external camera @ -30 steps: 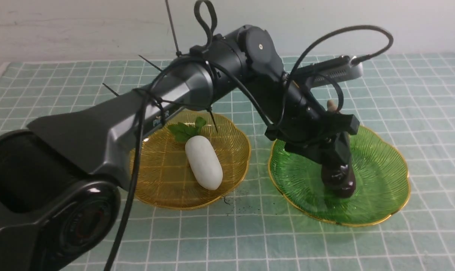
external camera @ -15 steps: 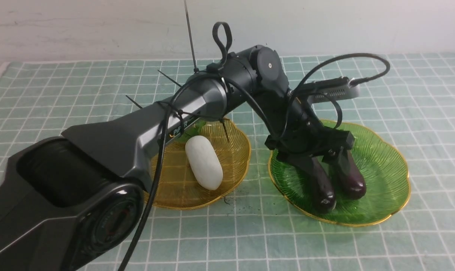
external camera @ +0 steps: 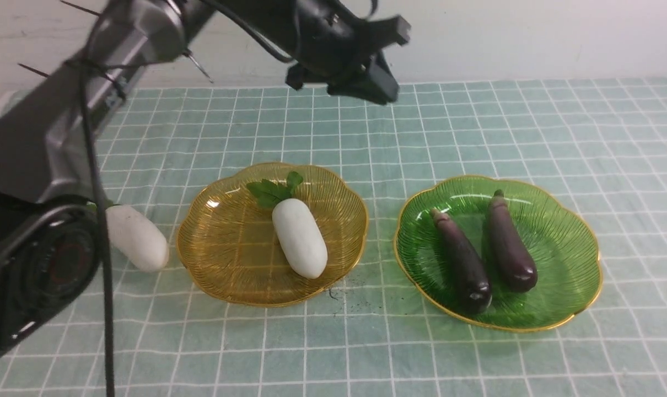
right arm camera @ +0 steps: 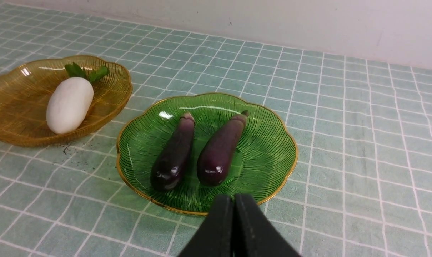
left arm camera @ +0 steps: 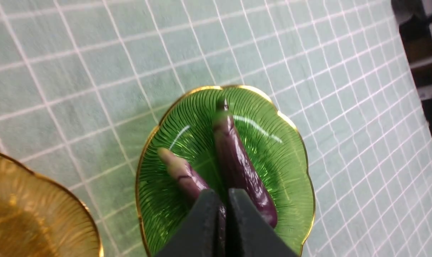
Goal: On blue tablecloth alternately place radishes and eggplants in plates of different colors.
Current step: 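Pick up the white radish and place it in the left plate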
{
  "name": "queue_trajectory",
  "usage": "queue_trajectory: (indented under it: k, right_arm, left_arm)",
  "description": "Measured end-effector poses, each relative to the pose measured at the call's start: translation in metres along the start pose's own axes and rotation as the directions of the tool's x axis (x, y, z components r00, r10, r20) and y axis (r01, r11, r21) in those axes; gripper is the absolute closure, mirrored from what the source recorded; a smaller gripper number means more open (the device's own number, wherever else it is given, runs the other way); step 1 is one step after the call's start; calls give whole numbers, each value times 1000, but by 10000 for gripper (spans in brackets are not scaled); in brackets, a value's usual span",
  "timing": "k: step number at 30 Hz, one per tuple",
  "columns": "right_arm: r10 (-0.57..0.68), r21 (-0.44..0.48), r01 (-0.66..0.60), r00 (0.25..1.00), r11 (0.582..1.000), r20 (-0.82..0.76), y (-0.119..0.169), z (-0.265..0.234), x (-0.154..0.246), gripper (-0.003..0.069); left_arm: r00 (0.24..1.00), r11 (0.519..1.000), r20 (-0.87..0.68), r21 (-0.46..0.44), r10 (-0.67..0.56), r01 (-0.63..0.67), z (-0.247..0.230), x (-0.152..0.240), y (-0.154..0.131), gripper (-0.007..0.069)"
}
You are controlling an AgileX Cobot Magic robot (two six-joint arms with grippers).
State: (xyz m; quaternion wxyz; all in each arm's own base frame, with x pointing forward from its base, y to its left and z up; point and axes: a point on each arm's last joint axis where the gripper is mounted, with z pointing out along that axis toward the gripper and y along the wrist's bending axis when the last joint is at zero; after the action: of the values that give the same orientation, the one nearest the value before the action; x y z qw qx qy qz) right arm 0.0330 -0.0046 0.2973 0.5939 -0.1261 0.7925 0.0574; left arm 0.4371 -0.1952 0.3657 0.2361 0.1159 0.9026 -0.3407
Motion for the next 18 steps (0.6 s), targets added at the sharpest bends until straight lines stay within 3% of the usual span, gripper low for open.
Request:
queue_trajectory:
  k: [4,9,13,15,17,18]
  right_arm:
    - [1,0,-1,1000,1000,1,0,0,0,674]
    - [-9,3,9,1000,1000,15,0,0,-1,674]
    - [-13,5,13,1000,1000,18,0,0,-2,674]
    - [-14,6,14,1000,1000,19,-1,0,-2,674]
    - [-14,6,14,1000,1000,19,-1,0,-2,674]
    - [-14,6,14,1000,1000,19,-1,0,-2,674]
  left_arm:
    - [1000,1000,23,-21,14,-13,-27,4,-9,633]
    - [998,991,-12,-119,66,-67,-44,19,-8,633]
    - [991,956,-97,-270,94,-117,-50,39,9,633]
    - [982,892,-168,-426,86,-151,-61,56,33,633]
    - [979,863,-192,-481,64,-151,-68,65,48,632]
    - [976,837,-219,-532,9,-127,-75,77,69,631]
